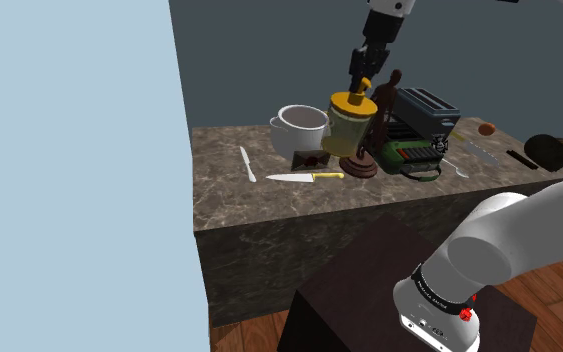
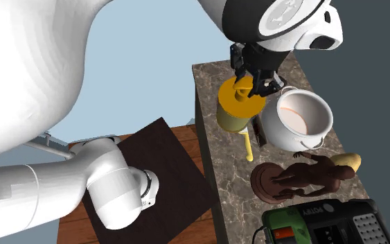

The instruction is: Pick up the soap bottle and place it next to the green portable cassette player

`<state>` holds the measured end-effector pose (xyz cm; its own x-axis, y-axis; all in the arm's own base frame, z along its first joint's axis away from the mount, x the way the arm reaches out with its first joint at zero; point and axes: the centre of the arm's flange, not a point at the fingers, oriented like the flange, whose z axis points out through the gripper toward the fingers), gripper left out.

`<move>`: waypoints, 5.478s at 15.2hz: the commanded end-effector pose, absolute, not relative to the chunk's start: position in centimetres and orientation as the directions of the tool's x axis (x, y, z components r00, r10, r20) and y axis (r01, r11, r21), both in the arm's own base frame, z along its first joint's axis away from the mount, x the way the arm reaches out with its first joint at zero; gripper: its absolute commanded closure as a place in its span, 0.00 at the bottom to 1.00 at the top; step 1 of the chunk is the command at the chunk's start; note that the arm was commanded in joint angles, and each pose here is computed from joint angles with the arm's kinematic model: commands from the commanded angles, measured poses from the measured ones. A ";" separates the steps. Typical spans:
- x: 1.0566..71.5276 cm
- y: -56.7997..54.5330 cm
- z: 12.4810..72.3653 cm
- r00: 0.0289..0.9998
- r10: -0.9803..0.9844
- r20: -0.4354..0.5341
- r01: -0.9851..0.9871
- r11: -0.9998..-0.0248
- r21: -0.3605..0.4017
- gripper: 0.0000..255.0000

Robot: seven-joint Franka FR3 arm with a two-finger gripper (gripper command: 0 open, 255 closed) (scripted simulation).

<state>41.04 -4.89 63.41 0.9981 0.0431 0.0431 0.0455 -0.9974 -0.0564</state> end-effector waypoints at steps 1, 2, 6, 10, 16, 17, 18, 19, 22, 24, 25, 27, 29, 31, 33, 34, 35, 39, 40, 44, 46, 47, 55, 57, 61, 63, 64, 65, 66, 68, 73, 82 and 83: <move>41.0 -4.8 64.6 0.998 0.043 0.043 0.046 -0.997 -0.056 1.00; 41.0 -4.8 65.1 0.998 0.043 0.043 0.046 -0.997 -0.056 1.00; 41.0 -4.8 67.2 0.998 0.043 0.043 0.046 -0.997 -0.056 1.00; 41.0 -4.8 69.3 0.998 0.043 0.043 0.046 -0.997 -0.056 1.00; 37.5 -10.4 69.6 0.998 0.043 0.043 0.046 -0.997 -0.056 1.00; 36.8 -11.5 69.6 0.998 0.043 0.043 0.046 -0.997 -0.056 1.00; 36.1 -12.6 69.6 0.998 0.043 0.043 0.046 -0.997 -0.056 1.00; 35.4 -13.7 69.6 0.998 0.043 0.043 0.046 -0.997 -0.056 1.00; 33.3 -17.1 69.7 0.998 0.043 0.043 0.046 -0.997 -0.056 1.00; 31.8 -19.3 69.7 0.998 0.043 0.043 0.046 -0.997 -0.056 1.00; 31.1 -20.4 69.7 0.998 0.043 0.043 0.046 -0.997 -0.056 1.00; 29.7 -22.7 69.7 0.998 0.043 0.043 0.046 -0.997 -0.056 1.00; 28.9 -24.0 69.2 0.998 0.043 0.043 0.046 -0.997 -0.056 1.00; 28.9 -24.0 68.1 0.998 0.043 0.043 0.046 -0.997 -0.056 1.00; 28.9 -24.0 67.1 0.998 0.043 0.043 0.046 -0.997 -0.056 1.00; 28.9 -24.0 66.6 0.998 0.043 0.043 0.046 -0.997 -0.056 1.00; 28.9 -24.0 66.0 0.998 0.043 0.043 0.046 -0.997 -0.056 1.00; 28.9 -24.0 63.9 0.998 0.043 0.043 0.046 -0.997 -0.056 1.00; 28.9 -24.0 63.4 0.998 0.043 0.043 0.046 -0.997 -0.056 1.00; 28.9 -24.0 61.3 0.998 0.043 0.043 0.046 -0.997 -0.056 1.00; 28.9 -24.0 60.2 0.998 0.043 0.043 0.046 -0.997 -0.056 1.00; 28.9 -24.0 59.7 0.998 0.043 0.043 0.046 -0.997 -0.056 1.00; 28.9 -24.0 55.5 0.998 0.043 0.043 0.046 -0.997 -0.056 1.00; 28.9 -24.0 54.4 0.998 0.043 0.043 0.046 -0.997 -0.056 1.00; 28.9 -24.0 52.3 0.998 0.043 0.043 0.046 -0.997 -0.056 1.00; 28.9 -24.0 51.2 0.998 0.043 0.043 0.046 -0.997 -0.056 1.00; 28.9 -24.0 50.7 0.998 0.043 0.043 0.046 -0.997 -0.056 1.00; 28.9 -24.0 50.2 0.998 0.043 0.043 0.046 -0.997 -0.056 1.00; 28.9 -24.0 49.7 0.998 0.043 0.043 0.046 -0.997 -0.056 1.00; 28.9 -24.0 48.6 0.998 0.043 0.043 0.046 -0.997 -0.056 1.00; 28.9 -24.0 46.0 0.998 0.043 0.043 0.046 -0.997 -0.056 1.00; 28.9 -24.0 42.5 0.998 0.043 0.043 0.046 -0.997 -0.056 1.00; 28.9 -24.0 42.5 0.998 0.043 0.043 0.046 -0.997 -0.056 1.00</move>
